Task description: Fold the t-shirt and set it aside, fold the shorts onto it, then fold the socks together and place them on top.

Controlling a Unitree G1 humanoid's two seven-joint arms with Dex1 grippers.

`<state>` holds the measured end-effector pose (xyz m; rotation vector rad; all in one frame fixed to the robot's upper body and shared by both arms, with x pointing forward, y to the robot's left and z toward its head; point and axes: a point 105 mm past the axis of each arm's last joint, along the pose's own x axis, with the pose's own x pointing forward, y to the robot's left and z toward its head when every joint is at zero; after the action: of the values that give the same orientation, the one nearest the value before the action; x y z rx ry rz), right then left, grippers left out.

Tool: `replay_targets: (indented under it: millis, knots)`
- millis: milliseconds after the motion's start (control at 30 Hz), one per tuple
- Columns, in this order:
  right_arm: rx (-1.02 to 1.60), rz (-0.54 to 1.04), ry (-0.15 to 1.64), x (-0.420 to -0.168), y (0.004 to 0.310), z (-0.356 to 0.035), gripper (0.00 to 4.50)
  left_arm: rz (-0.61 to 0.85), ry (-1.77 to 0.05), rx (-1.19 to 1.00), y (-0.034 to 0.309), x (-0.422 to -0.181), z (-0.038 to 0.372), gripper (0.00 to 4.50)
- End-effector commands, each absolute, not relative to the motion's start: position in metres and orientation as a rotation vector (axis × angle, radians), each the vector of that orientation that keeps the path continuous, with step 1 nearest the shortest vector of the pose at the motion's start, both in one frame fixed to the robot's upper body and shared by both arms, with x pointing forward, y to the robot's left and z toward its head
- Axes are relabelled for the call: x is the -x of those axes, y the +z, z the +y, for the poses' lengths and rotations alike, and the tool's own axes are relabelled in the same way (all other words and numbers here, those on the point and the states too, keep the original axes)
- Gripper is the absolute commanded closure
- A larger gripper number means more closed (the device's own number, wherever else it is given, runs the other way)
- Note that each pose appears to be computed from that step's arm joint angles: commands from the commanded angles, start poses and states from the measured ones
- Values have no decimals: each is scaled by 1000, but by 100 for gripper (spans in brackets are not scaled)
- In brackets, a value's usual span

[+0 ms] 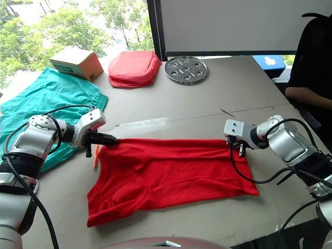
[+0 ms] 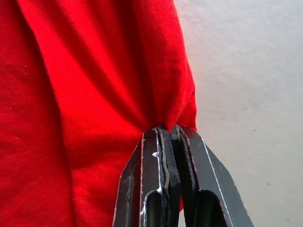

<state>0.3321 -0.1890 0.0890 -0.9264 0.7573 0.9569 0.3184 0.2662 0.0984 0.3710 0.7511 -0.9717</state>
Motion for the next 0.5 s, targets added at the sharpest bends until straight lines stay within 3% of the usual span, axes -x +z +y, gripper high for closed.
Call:
replay_targets:
  millis: [33, 233, 333, 500]
  knots:
    - [1056, 730, 850, -358, 97, -198, 450, 842, -1031, -209, 85, -286, 258, 445]
    - [1245, 589, 836, -403, 105, -161, 450, 821, -927, -79, 88, -253, 243, 445]
    - [1327, 451, 827, -431, 116, -126, 450, 768, -814, 4, 95, -238, 233, 445]
    - [1434, 179, 890, -446, 135, -53, 450, 737, -583, 103, 91, -207, 233, 445]
